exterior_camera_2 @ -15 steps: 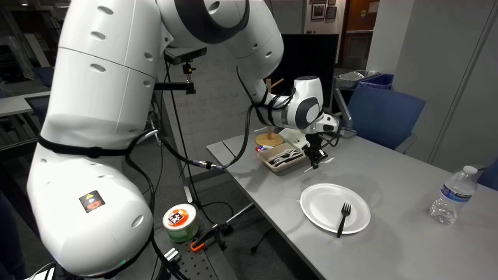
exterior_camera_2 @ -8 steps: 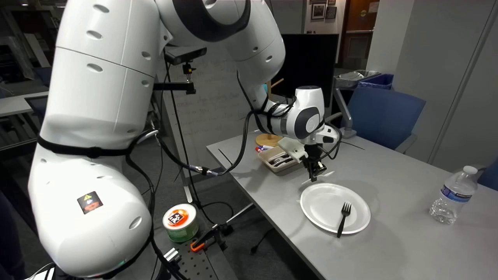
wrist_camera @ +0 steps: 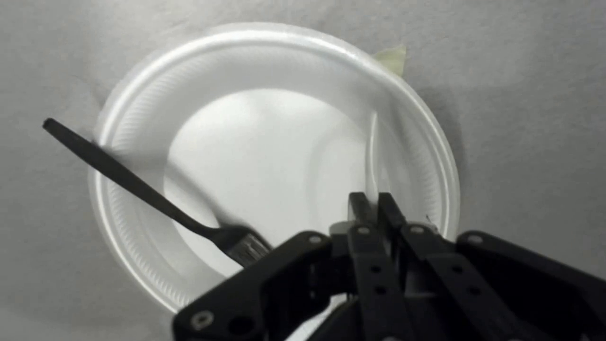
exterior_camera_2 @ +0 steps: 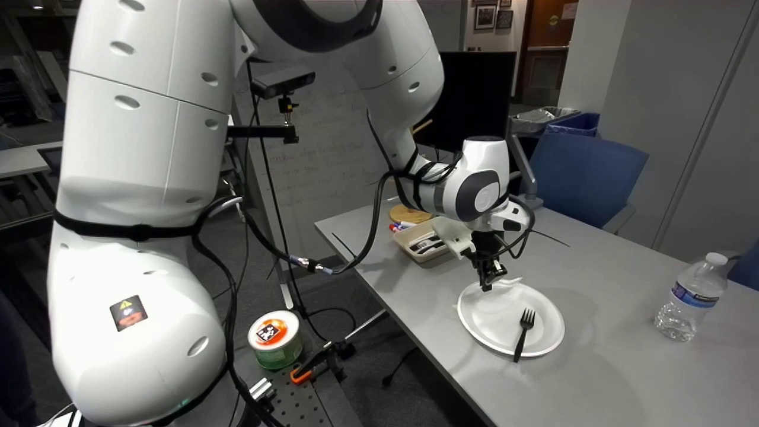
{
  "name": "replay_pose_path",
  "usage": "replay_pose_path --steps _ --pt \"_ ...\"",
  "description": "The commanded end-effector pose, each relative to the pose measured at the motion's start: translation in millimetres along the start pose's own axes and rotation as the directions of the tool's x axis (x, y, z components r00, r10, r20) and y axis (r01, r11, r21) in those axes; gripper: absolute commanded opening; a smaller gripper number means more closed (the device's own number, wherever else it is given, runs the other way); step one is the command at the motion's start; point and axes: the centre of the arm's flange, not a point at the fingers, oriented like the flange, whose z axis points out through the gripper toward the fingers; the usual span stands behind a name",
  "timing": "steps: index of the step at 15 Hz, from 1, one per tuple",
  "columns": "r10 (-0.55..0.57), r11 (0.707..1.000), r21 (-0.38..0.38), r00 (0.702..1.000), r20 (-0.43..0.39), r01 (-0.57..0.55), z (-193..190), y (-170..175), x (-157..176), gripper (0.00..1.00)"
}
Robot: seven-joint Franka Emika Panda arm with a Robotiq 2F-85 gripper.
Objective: Put the fork and the spoon on the plate
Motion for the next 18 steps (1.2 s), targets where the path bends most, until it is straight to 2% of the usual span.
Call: replay_pose_path --steps 1,8,17,18 --pt "0.018 1.0 0.018 0.998 0.059 -0.02 2.9 2.1 -19.8 0.02" --pt "0.039 0.999 0.027 0.991 0.127 -0.043 14.6 -6.0 -28.2 0.02" --pt "0.105 0.993 0.036 0.985 0.135 -0.111 15.9 9.9 -18.5 0.02" --pt "0.108 0.993 0.038 0.984 0.138 -0.114 16.0 10.3 -18.3 0.19"
